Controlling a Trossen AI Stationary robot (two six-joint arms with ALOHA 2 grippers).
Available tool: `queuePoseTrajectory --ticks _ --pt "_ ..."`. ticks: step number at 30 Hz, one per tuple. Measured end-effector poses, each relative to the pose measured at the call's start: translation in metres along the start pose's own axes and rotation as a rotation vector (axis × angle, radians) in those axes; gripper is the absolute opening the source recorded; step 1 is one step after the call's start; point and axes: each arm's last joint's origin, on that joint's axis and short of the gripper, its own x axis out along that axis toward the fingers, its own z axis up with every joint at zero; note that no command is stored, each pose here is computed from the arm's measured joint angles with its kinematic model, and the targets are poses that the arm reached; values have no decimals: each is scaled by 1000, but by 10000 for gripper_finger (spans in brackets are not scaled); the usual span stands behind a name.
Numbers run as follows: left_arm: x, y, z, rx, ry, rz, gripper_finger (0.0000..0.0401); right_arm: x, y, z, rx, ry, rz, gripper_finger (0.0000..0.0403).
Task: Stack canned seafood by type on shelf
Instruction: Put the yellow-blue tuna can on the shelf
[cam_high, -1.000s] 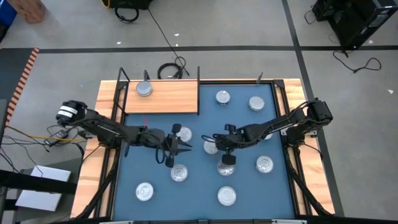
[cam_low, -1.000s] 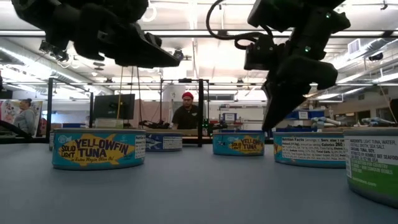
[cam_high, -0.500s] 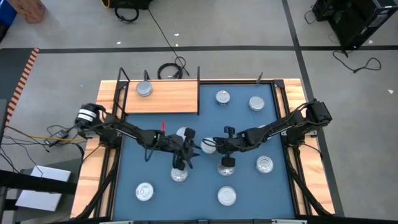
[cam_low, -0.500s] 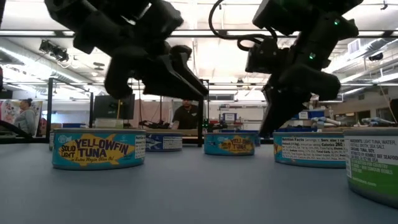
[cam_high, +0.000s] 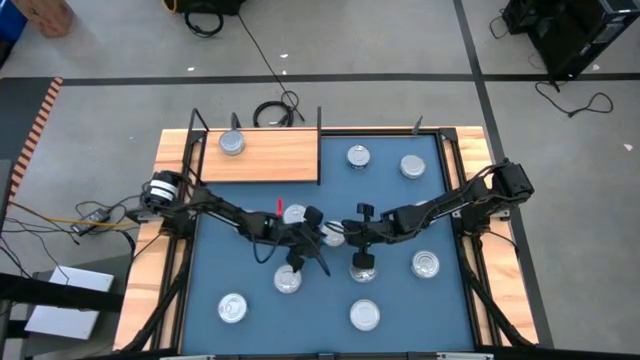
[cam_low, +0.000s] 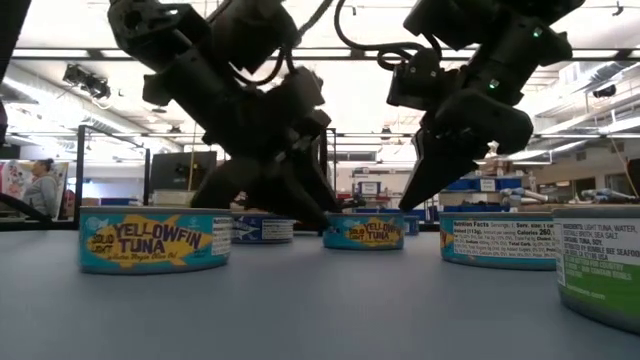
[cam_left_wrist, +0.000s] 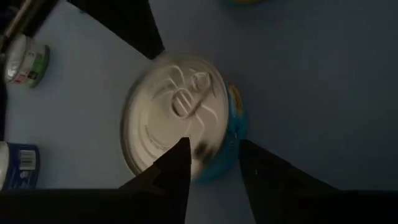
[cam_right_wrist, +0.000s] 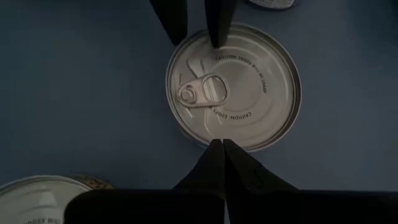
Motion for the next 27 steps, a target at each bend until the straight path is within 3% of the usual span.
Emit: queuePoseTrajectory --ticks 6,14,19,27 --pt "1 0 1 30 2 11 105 -1 2 -1 -7 -1 5 2" --pt "1 1 3 45 -11 9 10 -9 9 5 -20 -27 24 7" --pt "1 4 7 45 -9 5 8 -20 16 10 -22 -32 22 20" --pt "-2 17 26 1 12 -25 2 -32 37 5 -125 -59 -142 81"
